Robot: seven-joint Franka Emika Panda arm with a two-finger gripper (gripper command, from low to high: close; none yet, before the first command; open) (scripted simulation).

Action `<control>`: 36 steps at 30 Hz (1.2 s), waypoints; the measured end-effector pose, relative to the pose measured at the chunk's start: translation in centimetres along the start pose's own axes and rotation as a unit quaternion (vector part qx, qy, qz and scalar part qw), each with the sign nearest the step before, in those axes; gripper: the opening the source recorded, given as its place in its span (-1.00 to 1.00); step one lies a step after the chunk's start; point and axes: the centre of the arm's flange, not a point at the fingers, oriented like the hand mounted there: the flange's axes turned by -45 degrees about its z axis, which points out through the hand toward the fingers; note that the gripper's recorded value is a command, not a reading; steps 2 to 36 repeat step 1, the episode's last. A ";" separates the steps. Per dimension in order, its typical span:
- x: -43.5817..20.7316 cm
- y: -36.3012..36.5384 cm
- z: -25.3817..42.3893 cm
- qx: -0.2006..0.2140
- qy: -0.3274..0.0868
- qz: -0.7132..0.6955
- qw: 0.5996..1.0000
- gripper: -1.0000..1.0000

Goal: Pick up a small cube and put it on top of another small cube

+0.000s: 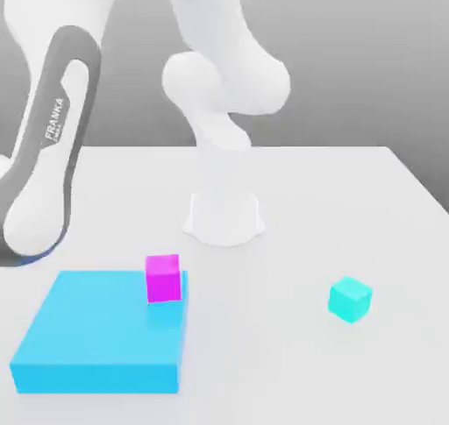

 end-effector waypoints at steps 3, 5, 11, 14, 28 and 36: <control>0.0 0.0 0.0 0.000 0.000 0.000 1.000 1.00; 0.0 0.0 0.0 0.000 0.000 0.000 1.000 1.00; 0.0 0.0 0.0 0.000 0.000 0.000 1.000 1.00; 0.0 0.0 0.0 0.000 0.000 0.000 1.000 1.00; 0.0 0.0 0.0 0.000 0.000 0.000 1.000 1.00; 0.0 0.0 0.0 0.000 0.000 0.000 1.000 1.00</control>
